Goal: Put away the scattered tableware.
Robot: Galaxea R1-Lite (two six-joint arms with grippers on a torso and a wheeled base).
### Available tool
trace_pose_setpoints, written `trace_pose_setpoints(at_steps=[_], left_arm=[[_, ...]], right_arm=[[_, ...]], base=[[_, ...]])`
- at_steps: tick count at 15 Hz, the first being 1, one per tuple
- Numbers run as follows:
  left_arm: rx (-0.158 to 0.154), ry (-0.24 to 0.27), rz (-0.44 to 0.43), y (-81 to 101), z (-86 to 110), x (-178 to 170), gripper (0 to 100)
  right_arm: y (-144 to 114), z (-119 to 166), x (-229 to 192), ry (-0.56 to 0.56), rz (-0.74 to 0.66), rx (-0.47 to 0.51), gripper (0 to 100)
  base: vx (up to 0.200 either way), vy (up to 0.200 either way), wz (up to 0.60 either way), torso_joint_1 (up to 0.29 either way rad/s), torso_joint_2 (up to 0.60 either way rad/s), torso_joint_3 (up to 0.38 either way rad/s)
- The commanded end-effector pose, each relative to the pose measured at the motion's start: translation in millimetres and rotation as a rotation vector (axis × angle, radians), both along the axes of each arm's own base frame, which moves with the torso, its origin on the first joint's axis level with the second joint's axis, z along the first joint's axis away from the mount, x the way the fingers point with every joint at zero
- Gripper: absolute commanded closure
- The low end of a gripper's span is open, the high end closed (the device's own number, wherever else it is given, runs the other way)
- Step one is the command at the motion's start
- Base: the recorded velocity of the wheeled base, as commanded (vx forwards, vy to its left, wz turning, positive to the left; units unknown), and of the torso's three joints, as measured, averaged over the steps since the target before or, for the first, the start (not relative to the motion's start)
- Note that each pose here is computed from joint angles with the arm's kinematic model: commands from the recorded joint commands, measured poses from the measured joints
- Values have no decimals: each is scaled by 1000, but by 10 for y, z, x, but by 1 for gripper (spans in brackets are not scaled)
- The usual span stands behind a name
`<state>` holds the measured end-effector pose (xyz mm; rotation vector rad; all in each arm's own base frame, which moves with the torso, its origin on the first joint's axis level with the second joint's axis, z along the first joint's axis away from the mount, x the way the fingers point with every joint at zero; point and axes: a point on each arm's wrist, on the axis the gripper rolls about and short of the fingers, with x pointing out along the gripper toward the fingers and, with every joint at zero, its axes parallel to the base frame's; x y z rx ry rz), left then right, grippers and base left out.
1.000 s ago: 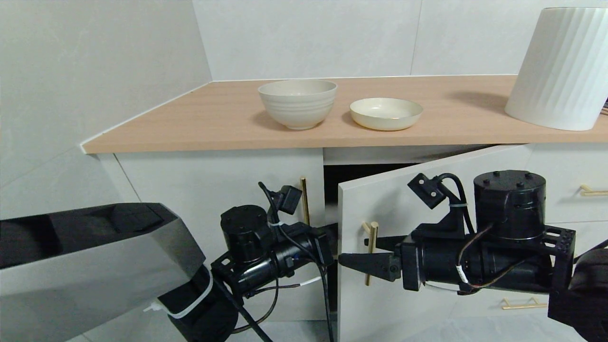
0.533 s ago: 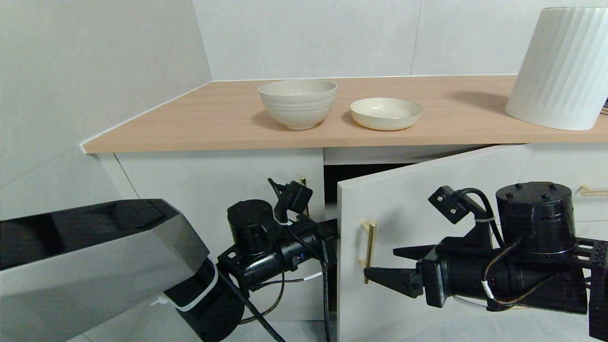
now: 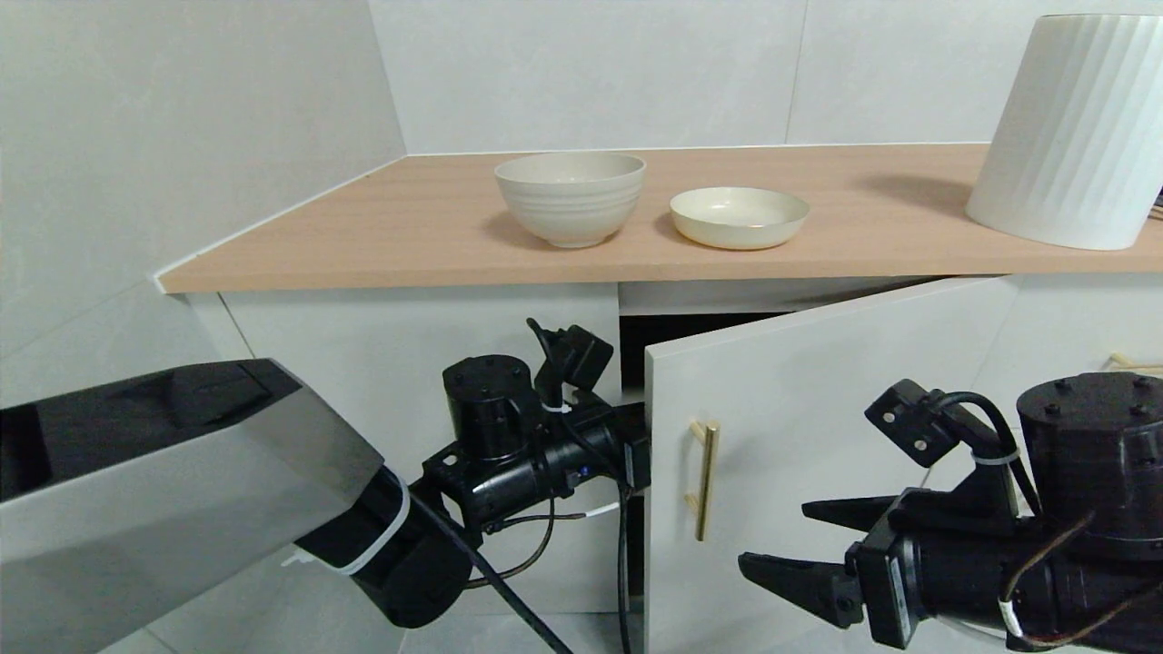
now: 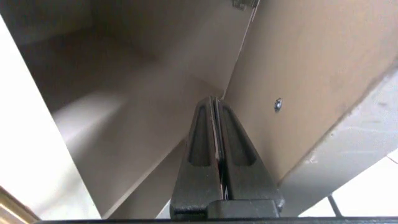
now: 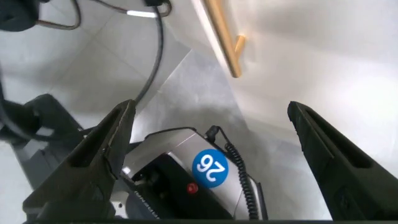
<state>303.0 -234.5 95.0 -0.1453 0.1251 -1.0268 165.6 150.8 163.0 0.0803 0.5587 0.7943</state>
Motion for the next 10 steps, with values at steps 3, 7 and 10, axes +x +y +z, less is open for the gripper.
trace_pose_setpoints(at_steps=[3, 7, 10], left_arm=[[4, 6, -27, -94, -22, -73, 100], [6, 9, -30, -122, -40, -84, 100], [7, 8, -21, -134, -46, -84, 100]], right_arm=[[31, 7, -91, -5, 36, -2, 0], [33, -16, -104, 4, 42, -11, 0], [39, -25, -122, 6, 50, -13, 0]], base=[[0, 0, 0, 0, 0, 0], [0, 0, 0, 0, 0, 0], [-200, 0, 0, 1, 5, 1]])
